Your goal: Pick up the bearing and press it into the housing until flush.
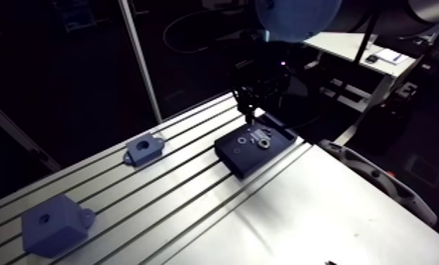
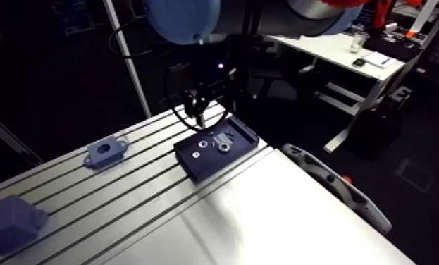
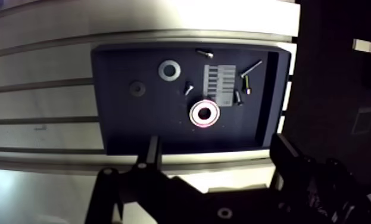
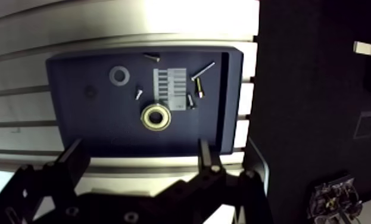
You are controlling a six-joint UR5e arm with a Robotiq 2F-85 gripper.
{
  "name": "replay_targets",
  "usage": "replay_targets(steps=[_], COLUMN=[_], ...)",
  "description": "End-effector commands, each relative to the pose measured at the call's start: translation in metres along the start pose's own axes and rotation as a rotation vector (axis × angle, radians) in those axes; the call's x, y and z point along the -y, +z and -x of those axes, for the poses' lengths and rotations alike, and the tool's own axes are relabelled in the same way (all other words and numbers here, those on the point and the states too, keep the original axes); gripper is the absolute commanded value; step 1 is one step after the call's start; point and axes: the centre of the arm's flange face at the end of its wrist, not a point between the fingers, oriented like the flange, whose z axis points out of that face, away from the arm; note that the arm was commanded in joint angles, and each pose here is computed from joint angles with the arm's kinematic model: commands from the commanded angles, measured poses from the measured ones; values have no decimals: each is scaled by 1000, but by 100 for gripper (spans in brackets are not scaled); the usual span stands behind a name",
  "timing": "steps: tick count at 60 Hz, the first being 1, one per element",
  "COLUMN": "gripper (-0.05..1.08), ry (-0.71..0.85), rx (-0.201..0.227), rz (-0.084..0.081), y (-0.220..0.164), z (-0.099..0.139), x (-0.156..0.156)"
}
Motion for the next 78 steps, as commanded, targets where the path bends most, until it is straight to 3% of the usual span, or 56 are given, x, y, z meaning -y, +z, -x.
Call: replay_targets(steps=[1,20,44,65,78], gripper=[4,13,25,30,33], ry=[16,23,36,36,37], rx=[2,18,9,19,14], rz=[-2,-15,-14,-22,-18], y=[18,41,55,74,77], z=[1,-3,-2,-2,-1], x=[-3,-5,-8,-5,-3])
